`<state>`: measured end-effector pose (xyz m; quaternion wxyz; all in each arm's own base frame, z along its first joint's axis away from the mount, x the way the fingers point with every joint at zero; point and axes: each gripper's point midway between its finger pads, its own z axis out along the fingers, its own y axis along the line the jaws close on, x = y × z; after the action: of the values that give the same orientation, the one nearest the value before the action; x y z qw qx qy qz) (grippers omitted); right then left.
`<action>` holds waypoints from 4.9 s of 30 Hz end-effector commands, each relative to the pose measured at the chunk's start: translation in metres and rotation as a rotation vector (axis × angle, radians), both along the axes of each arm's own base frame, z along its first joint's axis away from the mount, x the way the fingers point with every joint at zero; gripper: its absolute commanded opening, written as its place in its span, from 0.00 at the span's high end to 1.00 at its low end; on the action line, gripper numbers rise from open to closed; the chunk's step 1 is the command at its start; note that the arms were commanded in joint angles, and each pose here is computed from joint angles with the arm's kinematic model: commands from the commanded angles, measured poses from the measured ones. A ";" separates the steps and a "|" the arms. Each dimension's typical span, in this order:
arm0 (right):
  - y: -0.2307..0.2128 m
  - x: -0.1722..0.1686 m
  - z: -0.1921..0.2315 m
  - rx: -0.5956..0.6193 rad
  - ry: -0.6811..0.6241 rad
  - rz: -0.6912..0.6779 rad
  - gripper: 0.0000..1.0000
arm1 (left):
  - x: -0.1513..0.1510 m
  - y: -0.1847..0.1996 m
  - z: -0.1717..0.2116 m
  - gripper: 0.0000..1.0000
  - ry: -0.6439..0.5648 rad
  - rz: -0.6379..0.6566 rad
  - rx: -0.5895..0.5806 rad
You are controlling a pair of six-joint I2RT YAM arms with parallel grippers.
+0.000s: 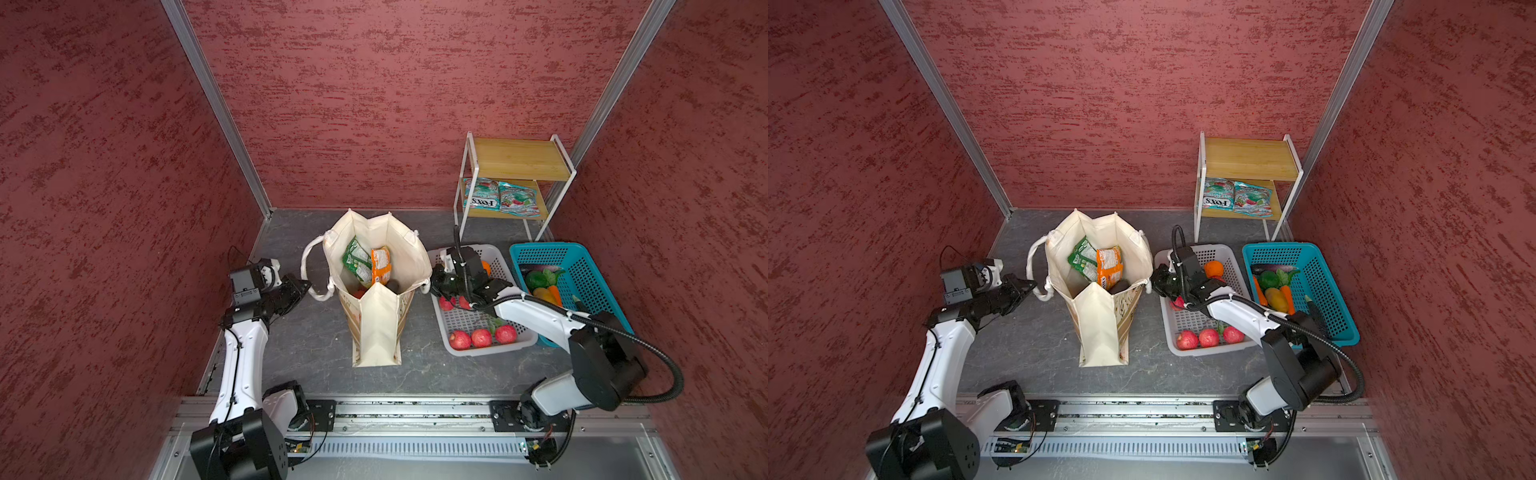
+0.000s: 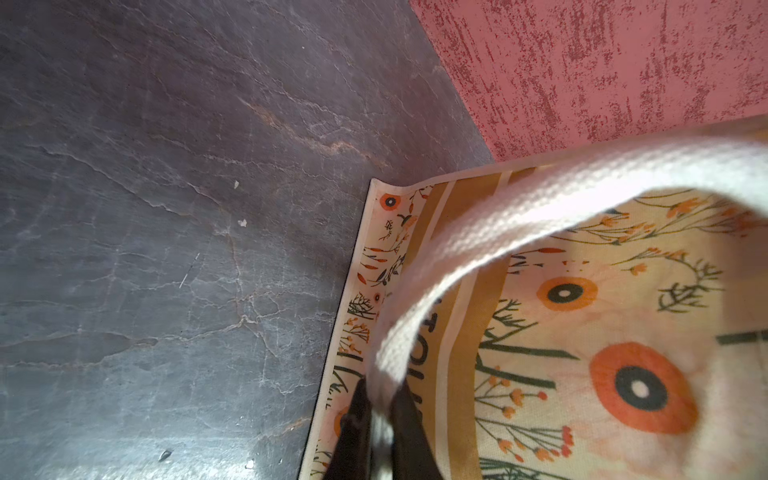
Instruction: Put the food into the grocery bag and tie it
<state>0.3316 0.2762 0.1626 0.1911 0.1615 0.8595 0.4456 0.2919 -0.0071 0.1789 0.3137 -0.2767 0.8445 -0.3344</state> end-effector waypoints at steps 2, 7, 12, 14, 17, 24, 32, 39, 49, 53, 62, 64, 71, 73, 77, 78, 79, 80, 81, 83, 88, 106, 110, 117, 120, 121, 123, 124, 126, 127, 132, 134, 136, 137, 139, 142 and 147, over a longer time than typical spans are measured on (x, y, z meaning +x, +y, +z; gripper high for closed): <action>-0.022 0.004 0.040 -0.058 -0.100 -0.076 0.90 | 0.000 0.003 0.000 1.00 -0.016 -0.001 0.008; -0.045 0.000 0.067 -0.114 -0.165 -0.136 0.96 | 0.000 0.003 0.006 1.00 -0.029 0.000 0.004; -0.057 -0.006 0.096 -0.132 -0.239 -0.149 0.96 | -0.001 0.002 0.023 1.00 -0.060 0.006 0.001; -0.057 -0.009 0.109 -0.121 -0.280 -0.139 0.96 | -0.003 0.000 0.037 1.00 -0.086 0.004 -0.001; -0.053 -0.013 0.128 -0.081 -0.349 -0.105 0.96 | -0.005 -0.002 0.059 1.00 -0.125 0.002 0.008; -0.037 -0.026 0.168 0.038 -0.491 -0.003 0.96 | -0.013 -0.009 0.114 1.00 -0.247 -0.004 0.005; -0.030 -0.031 0.215 0.058 -0.617 0.058 0.96 | -0.012 -0.026 0.175 1.00 -0.388 -0.055 0.005; -0.003 -0.030 0.257 0.067 -0.704 0.129 0.97 | 0.001 -0.065 0.216 1.00 -0.451 -0.172 0.024; 0.054 -0.038 0.278 0.063 -0.764 0.248 1.00 | 0.015 -0.103 0.245 1.00 -0.484 -0.271 0.035; 0.078 -0.043 0.278 0.063 -0.774 0.297 1.00 | 0.019 -0.113 0.254 1.00 -0.495 -0.302 0.022; 0.137 -0.051 0.254 0.071 -0.750 0.424 1.00 | 0.022 -0.155 0.269 1.00 -0.525 -0.400 -0.018; 0.142 -0.048 0.248 0.071 -0.747 0.429 1.00 | 0.019 -0.165 0.268 1.00 -0.527 -0.431 -0.025; 0.147 -0.035 0.254 0.061 -0.799 0.403 1.00 | 0.002 -0.184 0.262 1.00 -0.521 -0.487 -0.037; 0.149 -0.032 0.258 0.072 -0.807 0.401 1.00 | -0.003 -0.186 0.262 1.00 -0.524 -0.491 -0.038; 0.148 -0.023 0.270 0.110 -0.837 0.377 1.00 | -0.013 -0.190 0.258 1.00 -0.516 -0.509 -0.048; 0.146 -0.021 0.274 0.121 -0.845 0.367 1.00 | -0.015 -0.191 0.256 1.00 -0.510 -0.514 -0.049; 0.144 -0.019 0.279 0.133 -0.855 0.357 1.00 | -0.017 -0.191 0.256 1.00 -0.506 -0.518 -0.050; 0.142 -0.016 0.282 0.141 -0.860 0.346 1.00 | -0.020 -0.191 0.255 1.00 -0.503 -0.524 -0.050; 0.140 -0.015 0.285 0.148 -0.868 0.338 1.00 | -0.022 -0.191 0.254 1.00 -0.502 -0.526 -0.048; 0.138 -0.011 0.289 0.156 -0.880 0.326 1.00 | -0.027 -0.190 0.254 1.00 -0.503 -0.528 -0.050; 0.137 -0.009 0.292 0.176 -0.888 0.319 1.00 | -0.038 -0.188 0.255 0.88 -0.506 -0.536 -0.056; 0.134 0.000 0.310 0.235 -0.932 0.284 1.00 | -0.059 -0.171 0.256 0.32 -0.531 -0.515 -0.022; 0.135 0.000 0.308 0.241 -0.926 0.290 1.00 | -0.057 -0.153 0.262 0.29 -0.549 -0.432 -0.022; 0.139 -0.004 0.301 0.250 -0.897 0.323 1.00 | -0.033 -0.126 0.248 0.40 -0.483 -0.334 -0.117; 0.143 -0.008 0.293 0.257 -0.870 0.359 1.00 | -0.022 -0.128 0.244 0.48 -0.479 -0.348 -0.168; 0.145 -0.010 0.290 0.256 -0.861 0.376 1.00 | -0.019 -0.130 0.244 0.50 -0.480 -0.355 -0.177; 0.149 -0.012 0.282 0.243 -0.843 0.404 1.00 | -0.013 -0.132 0.244 0.54 -0.477 -0.359 -0.188; 0.151 -0.014 0.278 0.237 -0.835 0.416 1.00 | -0.009 -0.132 0.243 0.55 -0.473 -0.359 -0.190; 0.153 -0.016 0.272 0.224 -0.822 0.432 1.00 | -0.004 -0.133 0.243 0.56 -0.474 -0.359 -0.192; 0.154 -0.018 0.269 0.219 -0.816 0.440 1.00 | 0.000 -0.133 0.242 0.57 -0.470 -0.357 -0.196; 0.159 -0.023 0.253 0.199 -0.787 0.467 1.00 | 0.010 -0.140 0.237 0.55 -0.460 -0.365 -0.203; 0.160 -0.025 0.250 0.193 -0.780 0.475 1.00 | 0.013 -0.143 0.236 0.54 -0.458 -0.367 -0.204; 0.161 -0.027 0.247 0.188 -0.777 0.482 1.00 | 0.015 -0.145 0.235 0.54 -0.456 -0.369 -0.205; 0.161 -0.028 0.247 0.186 -0.776 0.484 1.00 | 0.017 -0.145 0.234 0.54 -0.455 -0.369 -0.204; 0.160 -0.030 0.246 0.180 -0.776 0.490 1.00 | 0.021 -0.145 0.231 0.53 -0.448 -0.363 -0.201; 0.160 -0.036 0.245 0.168 -0.775 0.502 1.00 | 0.026 -0.145 0.232 0.53 -0.448 -0.361 -0.199; 0.156 -0.041 0.241 0.150 -0.773 0.506 1.00 | 0.030 -0.149 0.238 0.52 -0.460 -0.371 -0.197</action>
<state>0.3044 0.4373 0.3938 0.3660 -0.2015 0.7115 0.5651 0.3221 -0.1526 0.3951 0.3788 -0.0841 0.7655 -0.5133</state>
